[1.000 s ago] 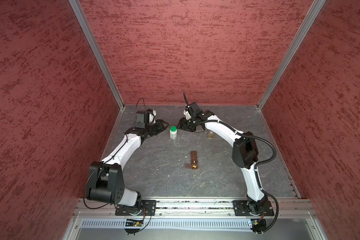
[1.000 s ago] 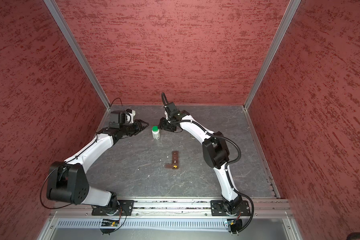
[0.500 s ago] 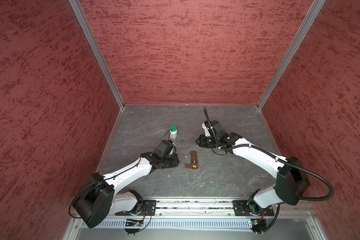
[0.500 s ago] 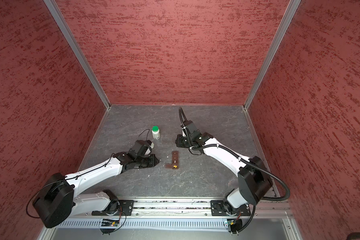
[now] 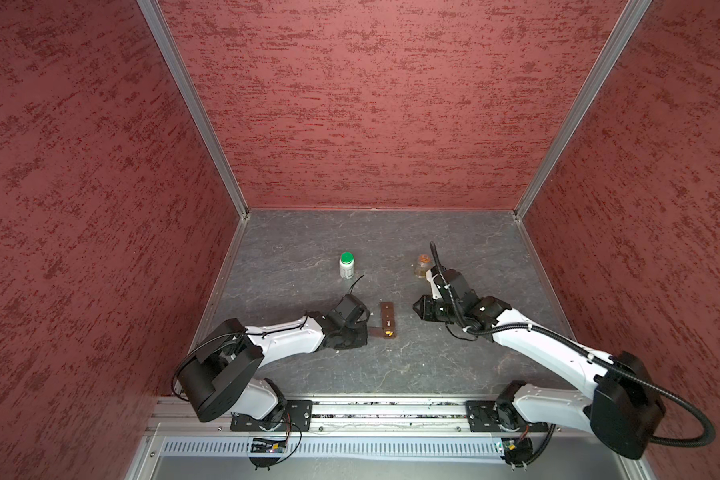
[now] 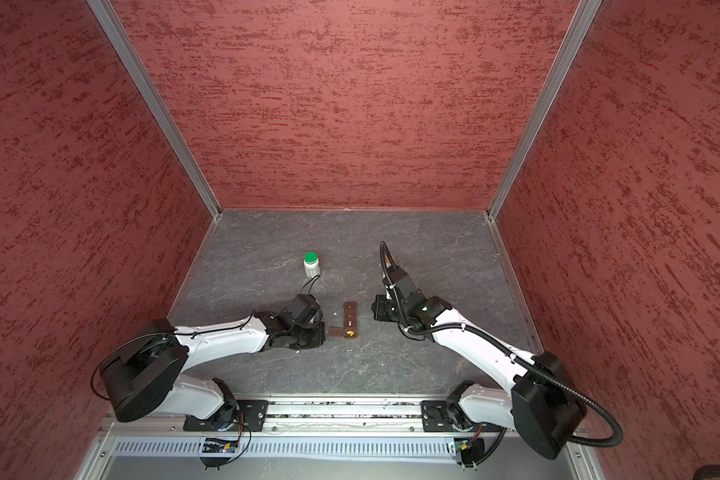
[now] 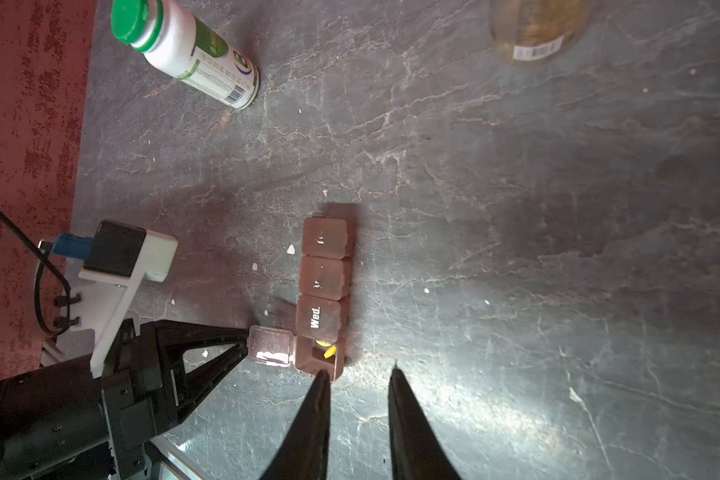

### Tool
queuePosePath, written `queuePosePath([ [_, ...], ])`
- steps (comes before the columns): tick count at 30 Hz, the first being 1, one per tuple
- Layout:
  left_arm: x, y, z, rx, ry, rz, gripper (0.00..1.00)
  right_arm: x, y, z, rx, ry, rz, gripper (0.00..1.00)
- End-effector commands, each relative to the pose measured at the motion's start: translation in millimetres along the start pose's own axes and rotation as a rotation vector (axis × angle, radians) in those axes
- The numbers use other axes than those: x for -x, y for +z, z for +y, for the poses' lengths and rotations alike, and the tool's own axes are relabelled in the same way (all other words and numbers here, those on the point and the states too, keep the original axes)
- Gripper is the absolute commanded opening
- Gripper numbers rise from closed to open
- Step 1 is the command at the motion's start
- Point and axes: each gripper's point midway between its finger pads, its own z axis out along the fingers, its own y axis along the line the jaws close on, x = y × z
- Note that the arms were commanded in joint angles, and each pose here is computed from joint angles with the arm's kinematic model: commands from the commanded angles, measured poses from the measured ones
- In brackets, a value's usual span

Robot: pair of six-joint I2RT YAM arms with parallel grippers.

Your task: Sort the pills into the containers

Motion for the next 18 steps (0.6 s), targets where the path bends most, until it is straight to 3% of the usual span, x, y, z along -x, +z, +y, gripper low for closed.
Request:
queuePosePath([
  [1, 15, 2, -15, -0.033, 0.003, -0.040, 0.08, 10, -6, 4, 0.017, 0.011, -0.066, 0.26],
  [18, 28, -18, -49, -0.155, 0.025, -0.086, 0.12, -4, 1, -11, -0.032, 0.010, -0.014, 0.28],
])
